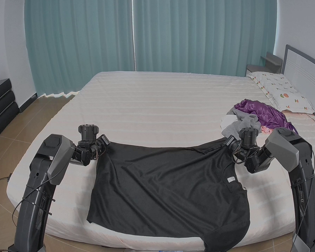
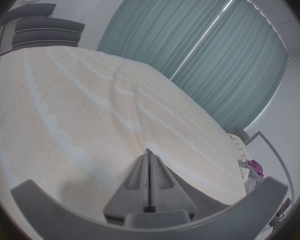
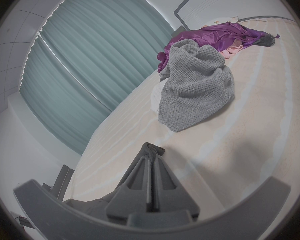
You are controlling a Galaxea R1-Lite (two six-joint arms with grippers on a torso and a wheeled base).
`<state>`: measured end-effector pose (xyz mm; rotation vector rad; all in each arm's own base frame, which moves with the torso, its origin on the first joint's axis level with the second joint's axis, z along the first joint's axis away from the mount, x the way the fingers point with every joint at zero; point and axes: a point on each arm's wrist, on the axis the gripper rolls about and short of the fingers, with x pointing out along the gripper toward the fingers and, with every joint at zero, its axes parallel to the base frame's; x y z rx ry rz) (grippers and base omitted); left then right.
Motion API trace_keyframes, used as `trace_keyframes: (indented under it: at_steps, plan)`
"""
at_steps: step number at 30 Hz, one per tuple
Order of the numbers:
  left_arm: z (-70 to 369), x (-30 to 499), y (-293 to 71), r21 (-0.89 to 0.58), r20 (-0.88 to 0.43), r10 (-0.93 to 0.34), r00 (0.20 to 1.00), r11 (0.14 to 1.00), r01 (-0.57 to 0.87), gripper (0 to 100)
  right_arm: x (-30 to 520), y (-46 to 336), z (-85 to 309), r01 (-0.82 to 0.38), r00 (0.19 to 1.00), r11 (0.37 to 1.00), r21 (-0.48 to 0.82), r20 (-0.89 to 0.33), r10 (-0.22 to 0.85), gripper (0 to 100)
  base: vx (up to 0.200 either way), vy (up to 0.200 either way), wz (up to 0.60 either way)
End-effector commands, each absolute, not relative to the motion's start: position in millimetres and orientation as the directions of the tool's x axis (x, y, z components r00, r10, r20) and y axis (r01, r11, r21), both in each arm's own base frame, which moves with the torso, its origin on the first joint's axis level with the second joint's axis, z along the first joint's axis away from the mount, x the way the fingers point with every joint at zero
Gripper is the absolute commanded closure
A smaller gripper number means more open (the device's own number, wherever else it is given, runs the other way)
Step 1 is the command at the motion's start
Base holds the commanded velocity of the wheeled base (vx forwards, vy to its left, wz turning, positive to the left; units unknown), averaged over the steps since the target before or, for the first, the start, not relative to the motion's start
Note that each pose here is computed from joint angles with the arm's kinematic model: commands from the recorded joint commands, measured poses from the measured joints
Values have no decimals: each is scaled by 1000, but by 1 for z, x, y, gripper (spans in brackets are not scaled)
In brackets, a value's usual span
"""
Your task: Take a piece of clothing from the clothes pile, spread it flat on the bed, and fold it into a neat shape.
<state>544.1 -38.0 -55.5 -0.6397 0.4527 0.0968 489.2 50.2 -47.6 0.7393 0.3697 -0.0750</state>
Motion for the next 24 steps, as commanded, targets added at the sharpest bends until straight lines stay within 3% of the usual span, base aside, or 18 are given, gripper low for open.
trace_keyframes:
  at_steps: [1,16,24]
  plan:
    - [-51,548,-33,-556,-412,-22,911,798,-232,100,492,50,-42,179,944,736,653,-325,59,100,0,0,0]
    - [-38,555,-14,-610,-325,75,943,745,-270,100,515,50,-22,107,985,763,638,-173,6,100,0,0,0]
    - [-43,555,-15,-608,-328,74,942,747,-270,100,521,52,-45,112,983,799,591,-184,-2,100,0,0,0]
